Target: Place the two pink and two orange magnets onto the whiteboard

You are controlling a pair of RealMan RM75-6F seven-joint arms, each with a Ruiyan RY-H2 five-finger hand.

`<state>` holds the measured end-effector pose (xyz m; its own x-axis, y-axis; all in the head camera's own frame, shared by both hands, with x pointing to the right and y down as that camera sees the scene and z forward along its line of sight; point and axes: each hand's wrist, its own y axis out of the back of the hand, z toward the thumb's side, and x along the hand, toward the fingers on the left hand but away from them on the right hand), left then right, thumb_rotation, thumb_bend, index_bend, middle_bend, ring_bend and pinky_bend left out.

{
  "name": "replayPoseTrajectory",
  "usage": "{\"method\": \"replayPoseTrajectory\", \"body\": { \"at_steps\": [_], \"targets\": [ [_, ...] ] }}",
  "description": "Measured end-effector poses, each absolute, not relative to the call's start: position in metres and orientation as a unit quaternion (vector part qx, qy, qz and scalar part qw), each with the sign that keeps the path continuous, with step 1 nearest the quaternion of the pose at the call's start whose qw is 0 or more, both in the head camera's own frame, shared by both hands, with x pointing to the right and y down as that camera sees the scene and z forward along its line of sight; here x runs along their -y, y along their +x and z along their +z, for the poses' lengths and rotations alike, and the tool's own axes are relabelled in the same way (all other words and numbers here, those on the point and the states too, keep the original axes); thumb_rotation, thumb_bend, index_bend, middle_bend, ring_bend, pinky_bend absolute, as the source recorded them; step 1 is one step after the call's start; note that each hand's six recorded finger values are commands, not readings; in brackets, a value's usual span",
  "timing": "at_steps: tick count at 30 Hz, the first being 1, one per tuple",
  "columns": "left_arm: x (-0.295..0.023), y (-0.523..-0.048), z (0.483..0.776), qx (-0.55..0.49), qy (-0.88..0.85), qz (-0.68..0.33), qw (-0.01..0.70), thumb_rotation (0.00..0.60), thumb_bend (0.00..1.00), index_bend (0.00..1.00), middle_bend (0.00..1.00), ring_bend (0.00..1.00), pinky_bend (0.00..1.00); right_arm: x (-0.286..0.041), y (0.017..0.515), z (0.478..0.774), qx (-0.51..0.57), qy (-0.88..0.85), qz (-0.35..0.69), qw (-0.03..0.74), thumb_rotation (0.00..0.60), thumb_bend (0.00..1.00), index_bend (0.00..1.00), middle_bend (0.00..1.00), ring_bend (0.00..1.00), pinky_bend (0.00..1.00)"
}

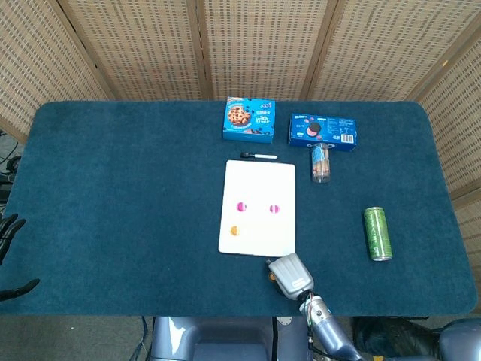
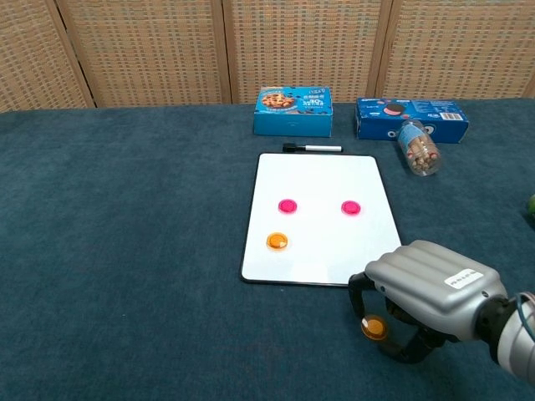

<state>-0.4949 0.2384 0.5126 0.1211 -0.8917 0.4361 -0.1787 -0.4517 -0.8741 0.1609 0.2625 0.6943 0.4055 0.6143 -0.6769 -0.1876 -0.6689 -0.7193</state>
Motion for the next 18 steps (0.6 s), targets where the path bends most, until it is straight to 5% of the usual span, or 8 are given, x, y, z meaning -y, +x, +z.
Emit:
{"method": "replayPoseTrajectory", "body": {
  "at_steps": [18],
  "targets": [
    [-0.2386,-0.4941,0.5135,-0.399,-0.668,-0.53,0.338,0.6,0.0,0.0,0.0,0.0,0.0,-0.2633,0.1655,0.698,0.147,-0.749,0.528,0.371,0.6,0.36,0.55,0.97,0.98,1.0]
  ]
}}
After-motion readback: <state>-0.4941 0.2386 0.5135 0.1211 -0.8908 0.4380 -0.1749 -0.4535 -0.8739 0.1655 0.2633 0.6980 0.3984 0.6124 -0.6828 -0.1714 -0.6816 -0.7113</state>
